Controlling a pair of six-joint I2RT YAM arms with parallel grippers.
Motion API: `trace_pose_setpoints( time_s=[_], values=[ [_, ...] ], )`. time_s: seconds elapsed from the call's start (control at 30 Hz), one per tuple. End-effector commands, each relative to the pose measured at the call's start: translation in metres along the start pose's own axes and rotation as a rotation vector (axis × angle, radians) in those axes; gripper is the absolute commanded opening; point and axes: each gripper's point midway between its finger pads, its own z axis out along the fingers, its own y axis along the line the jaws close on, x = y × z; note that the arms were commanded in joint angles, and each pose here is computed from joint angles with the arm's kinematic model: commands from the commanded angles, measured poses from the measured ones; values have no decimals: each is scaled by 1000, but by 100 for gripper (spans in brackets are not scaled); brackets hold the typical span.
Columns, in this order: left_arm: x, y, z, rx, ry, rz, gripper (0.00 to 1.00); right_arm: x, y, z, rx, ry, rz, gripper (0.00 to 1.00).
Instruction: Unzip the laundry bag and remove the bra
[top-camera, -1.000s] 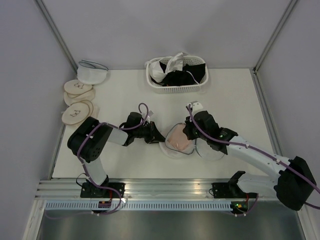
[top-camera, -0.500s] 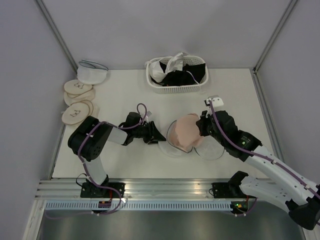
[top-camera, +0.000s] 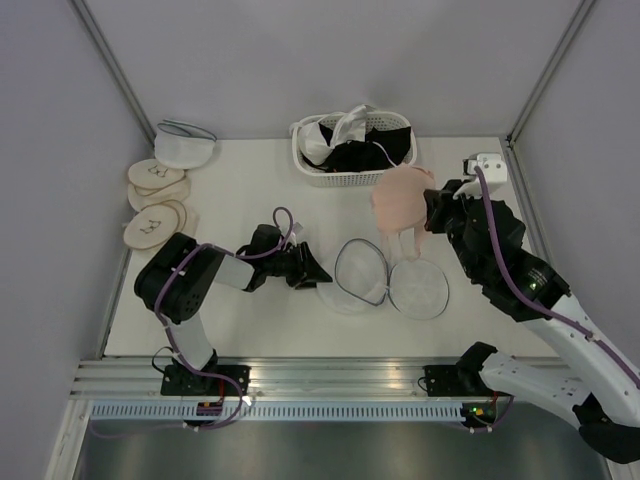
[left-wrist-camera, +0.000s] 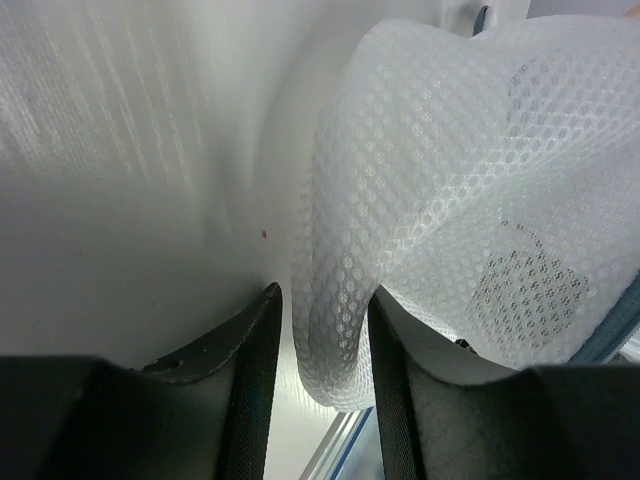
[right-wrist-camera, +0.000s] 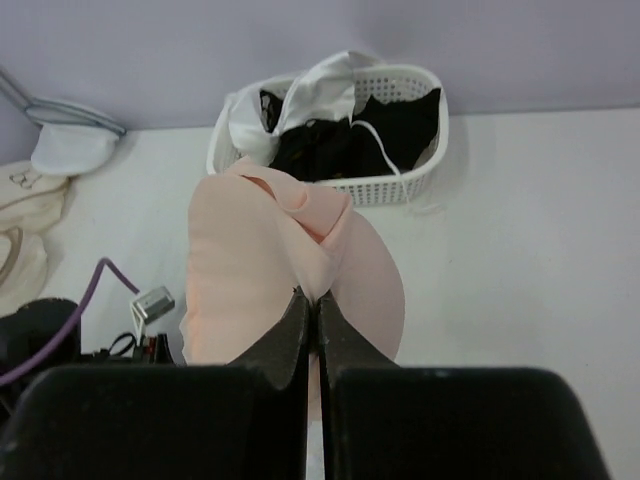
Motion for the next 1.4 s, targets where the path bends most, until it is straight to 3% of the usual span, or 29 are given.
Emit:
trace_pose_setpoints(
  time_s=[0.0, 0.27, 0.53, 0.77, 0.93, 1.07, 1.37],
  values=[
    [-5, -14, -7, 33, -23, 29, 45, -45, -4, 9, 80, -113, -27, 0],
    [-3, -20, -14, 32, -33, 46, 46, -94, 13, 70, 170, -189, -84, 0],
    [0, -25, -20, 44, -36, 53, 47, -111, 11, 180, 205, -205, -75, 0],
    [3, -31, -24, 62, -36, 64, 47, -119, 19, 286, 72, -213, -12, 0],
    [2, -35, -26, 69, -43, 64, 46, -91, 1, 350, 75, -183, 36, 0],
    [1, -36, -28, 60, -44, 66, 46, -34, -26, 388, 165, -107, 37, 0],
    [-2, -29, -22, 39, -35, 50, 46, 61, -98, 408, 466, 48, -51, 0]
  ],
)
